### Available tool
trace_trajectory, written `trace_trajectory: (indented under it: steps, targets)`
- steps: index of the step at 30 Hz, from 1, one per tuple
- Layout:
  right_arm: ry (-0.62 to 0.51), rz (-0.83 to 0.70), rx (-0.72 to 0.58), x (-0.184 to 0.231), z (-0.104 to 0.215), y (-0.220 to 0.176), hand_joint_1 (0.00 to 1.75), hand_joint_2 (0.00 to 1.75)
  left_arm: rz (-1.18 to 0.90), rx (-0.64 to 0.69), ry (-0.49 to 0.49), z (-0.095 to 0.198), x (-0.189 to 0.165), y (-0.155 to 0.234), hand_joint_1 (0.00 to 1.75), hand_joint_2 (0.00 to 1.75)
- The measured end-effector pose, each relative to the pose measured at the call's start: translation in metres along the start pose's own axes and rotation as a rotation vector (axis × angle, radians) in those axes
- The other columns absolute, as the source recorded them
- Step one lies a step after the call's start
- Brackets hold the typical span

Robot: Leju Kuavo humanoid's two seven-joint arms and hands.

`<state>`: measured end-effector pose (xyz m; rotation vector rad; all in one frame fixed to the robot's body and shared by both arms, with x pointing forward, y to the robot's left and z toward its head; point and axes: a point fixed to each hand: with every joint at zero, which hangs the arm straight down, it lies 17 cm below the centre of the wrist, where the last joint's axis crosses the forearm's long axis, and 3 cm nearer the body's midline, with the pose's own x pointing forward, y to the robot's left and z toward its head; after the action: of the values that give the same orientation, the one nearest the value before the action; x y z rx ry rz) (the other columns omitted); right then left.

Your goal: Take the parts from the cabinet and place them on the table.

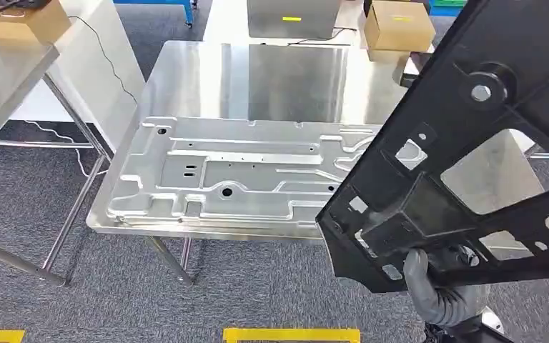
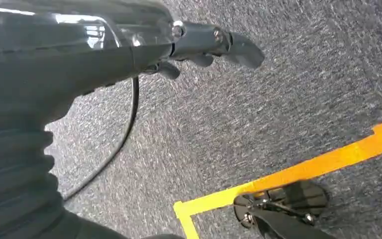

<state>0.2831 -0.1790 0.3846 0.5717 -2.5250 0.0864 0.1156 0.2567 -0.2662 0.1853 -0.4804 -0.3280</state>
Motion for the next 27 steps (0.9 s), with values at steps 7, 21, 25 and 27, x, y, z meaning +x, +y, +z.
trace_trajectory:
  steps: [7,21,25,27]
  targets:
    - [0.008,0.004,0.003,-0.001,0.001,0.001,1.75,1.75,0.004,0.003,-0.001,-0.001,0.001,0.001,0.00,1.75]
    - [0.239,0.823,0.119,-0.071,0.061,-0.048,1.75,1.75,-0.019,-0.011,-0.028,0.001,0.004,-0.002,0.00,1.75]
    - [0.332,0.971,0.183,-0.096,0.080,-0.061,1.75,1.75,-0.030,-0.015,-0.031,0.000,0.005,-0.003,0.00,1.75]
    - [0.361,1.022,0.212,-0.106,0.086,-0.064,1.75,1.75,-0.037,-0.018,-0.033,0.000,0.005,-0.003,0.00,1.75]
